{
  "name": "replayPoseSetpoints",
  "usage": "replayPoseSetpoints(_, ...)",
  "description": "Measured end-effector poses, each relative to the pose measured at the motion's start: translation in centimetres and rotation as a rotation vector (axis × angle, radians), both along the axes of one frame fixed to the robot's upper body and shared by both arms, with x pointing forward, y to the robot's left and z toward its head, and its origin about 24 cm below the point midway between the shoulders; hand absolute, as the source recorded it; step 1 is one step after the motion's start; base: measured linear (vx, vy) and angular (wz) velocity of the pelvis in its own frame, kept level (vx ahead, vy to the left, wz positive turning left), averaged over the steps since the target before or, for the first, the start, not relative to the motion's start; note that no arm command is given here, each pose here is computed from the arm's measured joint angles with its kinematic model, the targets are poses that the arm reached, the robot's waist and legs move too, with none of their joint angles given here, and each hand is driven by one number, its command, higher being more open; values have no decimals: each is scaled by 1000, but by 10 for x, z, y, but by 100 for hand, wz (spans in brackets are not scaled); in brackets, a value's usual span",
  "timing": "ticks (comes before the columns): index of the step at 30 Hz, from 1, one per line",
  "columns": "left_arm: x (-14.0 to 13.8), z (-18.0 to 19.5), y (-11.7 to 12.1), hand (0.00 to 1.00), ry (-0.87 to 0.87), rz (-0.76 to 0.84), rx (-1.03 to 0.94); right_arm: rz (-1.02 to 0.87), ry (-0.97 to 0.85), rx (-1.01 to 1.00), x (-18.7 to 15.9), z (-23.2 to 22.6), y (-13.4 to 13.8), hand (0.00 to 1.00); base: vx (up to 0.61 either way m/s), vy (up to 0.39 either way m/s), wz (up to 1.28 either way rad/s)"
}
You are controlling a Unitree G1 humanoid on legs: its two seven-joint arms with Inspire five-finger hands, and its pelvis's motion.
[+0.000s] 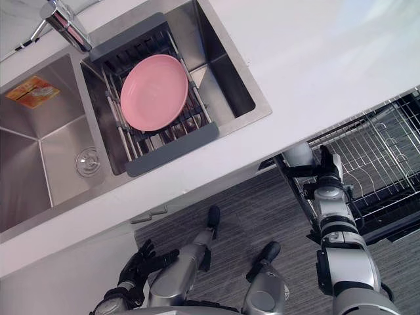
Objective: Walk over to the sink, pick up the cup, carry it to the dishwasher, place the cup inside the dishwasher, then close the dishwasher door
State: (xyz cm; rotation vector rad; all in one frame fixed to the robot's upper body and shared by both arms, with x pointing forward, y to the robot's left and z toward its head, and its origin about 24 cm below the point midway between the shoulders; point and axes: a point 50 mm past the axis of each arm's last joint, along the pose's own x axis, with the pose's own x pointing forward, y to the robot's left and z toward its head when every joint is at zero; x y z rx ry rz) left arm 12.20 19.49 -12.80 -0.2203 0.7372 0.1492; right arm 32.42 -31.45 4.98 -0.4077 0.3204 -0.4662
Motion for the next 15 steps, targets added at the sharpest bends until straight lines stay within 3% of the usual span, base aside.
replayPoseSetpoints(6, -5, -2, 10, 100, 42, 79, 31, -21, -110, 121, -29, -27, 32, 100, 17, -73, -18)
replayPoseSetpoints(9, -14, -6, 21, 100, 91, 167, 56, -70, -149, 299, -59, -51, 48, 100, 16, -78, -53)
replayPoseSetpoints(13, -41, -16, 33, 100, 197, 346, 64, -69, -379, 662, -93, -51, 64, 100, -6, -76, -65)
replayPoseSetpoints(15, -54, -20, 38, 100, 258, 408, 82, -48, -593, 797, -112, -34, 60, 100, -55, -95, -50)
